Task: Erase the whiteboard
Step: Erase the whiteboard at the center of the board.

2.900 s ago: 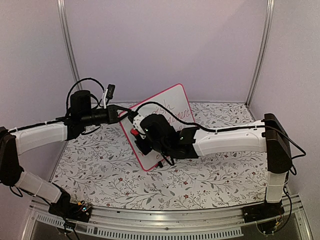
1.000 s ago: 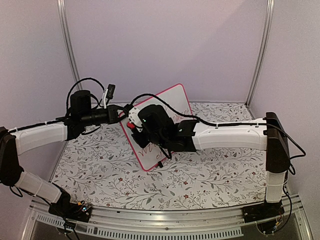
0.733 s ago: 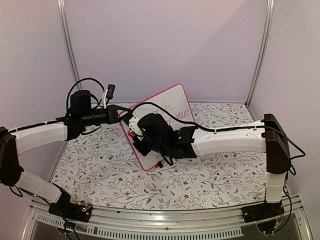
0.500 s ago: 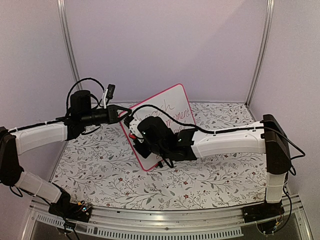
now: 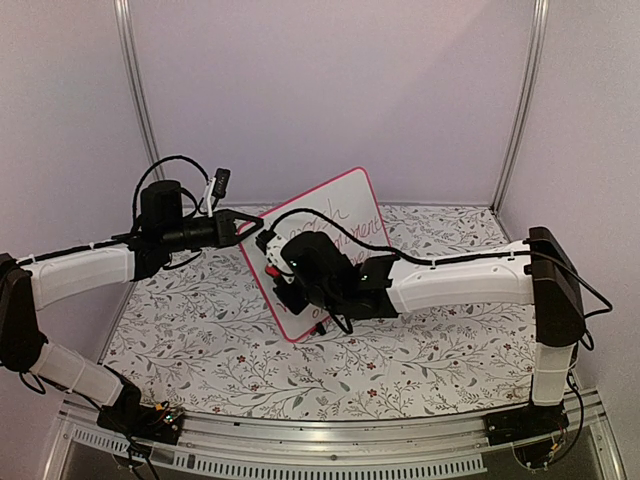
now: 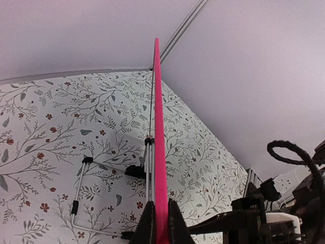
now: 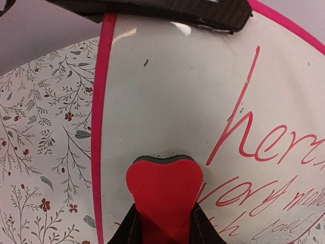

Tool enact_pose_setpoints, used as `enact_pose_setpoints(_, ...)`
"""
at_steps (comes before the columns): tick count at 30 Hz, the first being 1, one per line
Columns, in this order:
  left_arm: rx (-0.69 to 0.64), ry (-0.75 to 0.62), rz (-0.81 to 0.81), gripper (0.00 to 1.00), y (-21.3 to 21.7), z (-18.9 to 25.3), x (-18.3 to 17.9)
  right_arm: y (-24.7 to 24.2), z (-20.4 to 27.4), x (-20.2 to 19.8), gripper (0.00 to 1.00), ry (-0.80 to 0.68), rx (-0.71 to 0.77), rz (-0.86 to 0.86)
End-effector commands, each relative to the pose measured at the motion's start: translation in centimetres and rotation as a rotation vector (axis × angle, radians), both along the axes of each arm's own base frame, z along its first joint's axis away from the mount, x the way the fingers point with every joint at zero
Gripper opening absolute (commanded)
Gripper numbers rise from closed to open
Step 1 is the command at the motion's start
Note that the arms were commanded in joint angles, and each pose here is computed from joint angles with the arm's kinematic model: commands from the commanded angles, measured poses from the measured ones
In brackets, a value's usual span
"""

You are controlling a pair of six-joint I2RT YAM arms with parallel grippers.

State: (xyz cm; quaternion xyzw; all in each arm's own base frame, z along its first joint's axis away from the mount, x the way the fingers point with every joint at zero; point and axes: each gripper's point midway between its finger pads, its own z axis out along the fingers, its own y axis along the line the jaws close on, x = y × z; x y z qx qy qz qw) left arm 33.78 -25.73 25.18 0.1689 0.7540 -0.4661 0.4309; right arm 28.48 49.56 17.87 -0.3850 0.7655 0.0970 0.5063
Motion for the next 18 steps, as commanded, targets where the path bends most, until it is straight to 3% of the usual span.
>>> enact_pose_setpoints(1, -0.044, 0.039, -0.118, 0.00, -1.8, 0.1, -2.2, -2.1, 0.6, 3.0, 0.26, -0.018, -0.004, -0.095)
enact_pose_setpoints(18, -0.042, 0.034, -0.116, 0.00, -1.7, 0.2, -2.2, -1.9, 6.7, 5.5, 0.27, -0.105, 0.065, -0.110)
